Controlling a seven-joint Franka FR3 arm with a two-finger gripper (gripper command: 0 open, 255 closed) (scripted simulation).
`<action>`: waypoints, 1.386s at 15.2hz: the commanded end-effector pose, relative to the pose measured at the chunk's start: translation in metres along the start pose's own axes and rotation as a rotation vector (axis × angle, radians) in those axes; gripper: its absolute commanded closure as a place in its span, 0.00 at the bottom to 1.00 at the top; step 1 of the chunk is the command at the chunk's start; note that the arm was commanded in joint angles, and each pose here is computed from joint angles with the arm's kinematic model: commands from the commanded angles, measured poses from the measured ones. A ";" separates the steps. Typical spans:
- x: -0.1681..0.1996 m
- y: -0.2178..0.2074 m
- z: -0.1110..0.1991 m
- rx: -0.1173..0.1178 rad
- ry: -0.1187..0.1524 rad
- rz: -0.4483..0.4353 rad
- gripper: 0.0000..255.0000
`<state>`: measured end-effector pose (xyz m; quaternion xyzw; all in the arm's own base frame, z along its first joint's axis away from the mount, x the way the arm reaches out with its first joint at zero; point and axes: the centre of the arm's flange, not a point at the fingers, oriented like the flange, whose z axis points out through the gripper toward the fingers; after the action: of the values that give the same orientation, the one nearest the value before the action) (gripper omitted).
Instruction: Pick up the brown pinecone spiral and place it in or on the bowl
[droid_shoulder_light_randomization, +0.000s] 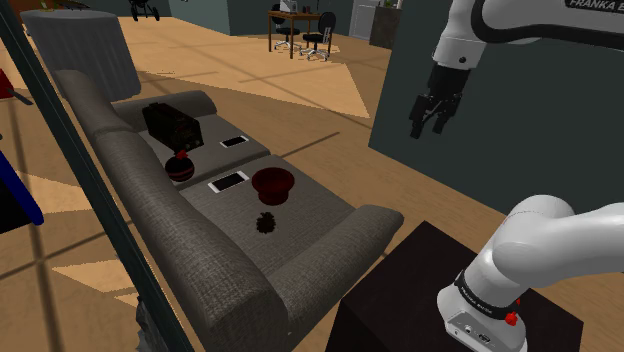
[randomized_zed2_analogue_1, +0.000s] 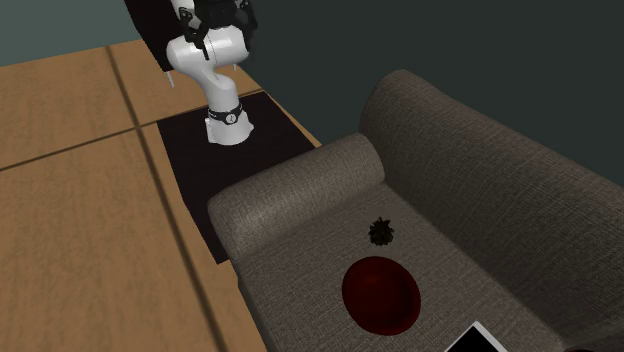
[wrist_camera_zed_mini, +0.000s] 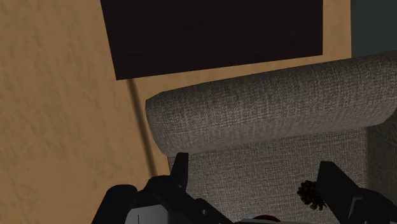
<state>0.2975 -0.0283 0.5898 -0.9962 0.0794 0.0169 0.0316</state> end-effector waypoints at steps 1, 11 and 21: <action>0.000 0.000 0.000 0.000 0.000 0.000 0.00; 0.067 -0.070 0.090 -0.029 0.020 -0.027 0.00; 0.134 -0.139 0.182 -0.059 0.039 -0.054 0.00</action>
<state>0.4380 0.0963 0.4186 -0.9985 0.0539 0.0009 0.0024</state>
